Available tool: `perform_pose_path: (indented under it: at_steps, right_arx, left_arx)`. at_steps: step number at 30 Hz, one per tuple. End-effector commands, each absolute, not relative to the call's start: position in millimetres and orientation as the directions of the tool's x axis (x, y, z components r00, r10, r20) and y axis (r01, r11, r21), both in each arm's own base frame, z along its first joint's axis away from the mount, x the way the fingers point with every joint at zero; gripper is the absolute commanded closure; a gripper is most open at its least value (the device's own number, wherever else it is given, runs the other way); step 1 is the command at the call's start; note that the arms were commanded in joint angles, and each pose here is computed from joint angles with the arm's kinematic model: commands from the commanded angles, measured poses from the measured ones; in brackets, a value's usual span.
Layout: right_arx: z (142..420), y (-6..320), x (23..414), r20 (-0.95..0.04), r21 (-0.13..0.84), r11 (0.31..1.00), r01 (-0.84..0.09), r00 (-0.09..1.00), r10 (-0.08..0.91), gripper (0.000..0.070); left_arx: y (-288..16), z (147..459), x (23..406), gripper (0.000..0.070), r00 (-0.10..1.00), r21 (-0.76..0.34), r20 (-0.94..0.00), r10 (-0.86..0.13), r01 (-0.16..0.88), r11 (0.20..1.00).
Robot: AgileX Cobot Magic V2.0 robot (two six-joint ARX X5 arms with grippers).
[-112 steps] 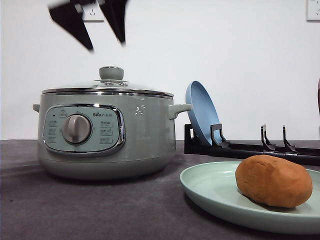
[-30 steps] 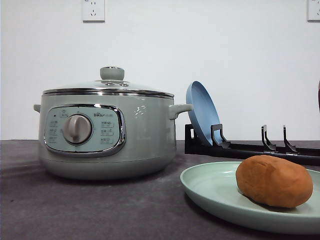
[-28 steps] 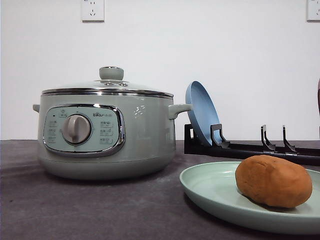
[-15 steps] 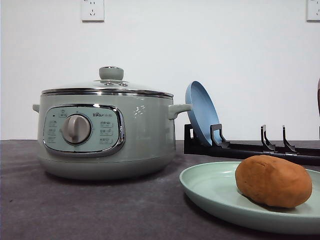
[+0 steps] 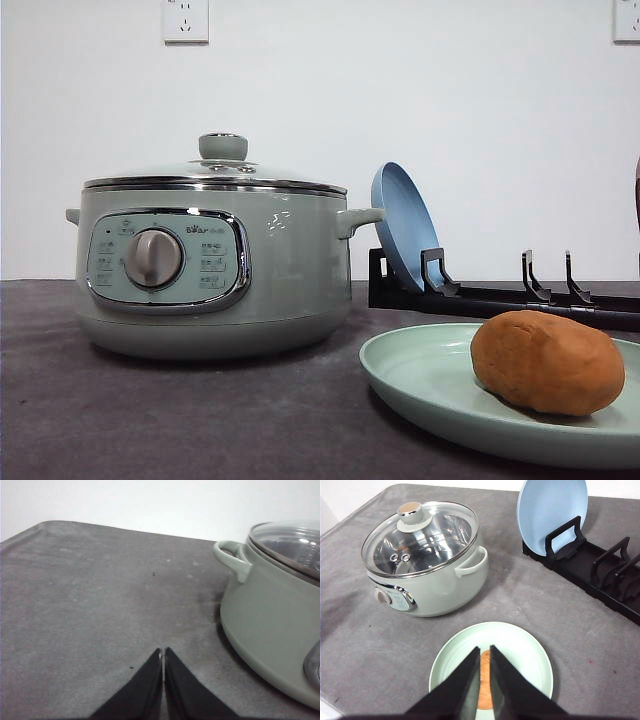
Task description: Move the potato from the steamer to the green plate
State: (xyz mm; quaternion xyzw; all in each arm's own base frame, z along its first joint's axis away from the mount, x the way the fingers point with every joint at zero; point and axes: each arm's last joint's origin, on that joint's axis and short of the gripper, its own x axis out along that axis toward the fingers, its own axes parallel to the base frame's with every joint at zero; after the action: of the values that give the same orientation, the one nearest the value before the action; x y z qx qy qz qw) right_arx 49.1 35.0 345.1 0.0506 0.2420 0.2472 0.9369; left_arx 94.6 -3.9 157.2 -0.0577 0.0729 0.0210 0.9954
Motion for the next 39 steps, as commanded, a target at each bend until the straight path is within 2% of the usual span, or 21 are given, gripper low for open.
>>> perform_pose_path:
  at_steps: [1,11,19,39]
  right_arx:
    - [349.3,35.0,48.3,-0.41,0.221,0.867,-0.448,0.764,0.499,0.0677]
    - [349.3,35.0,48.3,-0.41,0.221,0.867,-0.448,0.764,0.499,0.0677]
    - [349.3,35.0,48.3,-0.41,0.221,0.867,-0.448,0.764,0.499,0.0677]
    - [349.3,35.0,48.3,-0.41,0.221,0.867,-0.448,0.764,0.499,0.0677]
  left_arx:
    - [-4.4,149.3,95.4,0.07,0.984,-0.086,-0.176,0.031,-0.046,0.995]
    - [-4.9,149.1,95.4,0.07,0.984,-0.045,-0.178,0.011,-0.019,0.999]
    - [-7.2,148.7,95.3,0.07,0.981,-0.048,-0.183,-0.069,0.061,0.997]
    - [-7.1,149.0,95.3,0.07,0.981,-0.036,-0.18,-0.066,0.06,0.998]
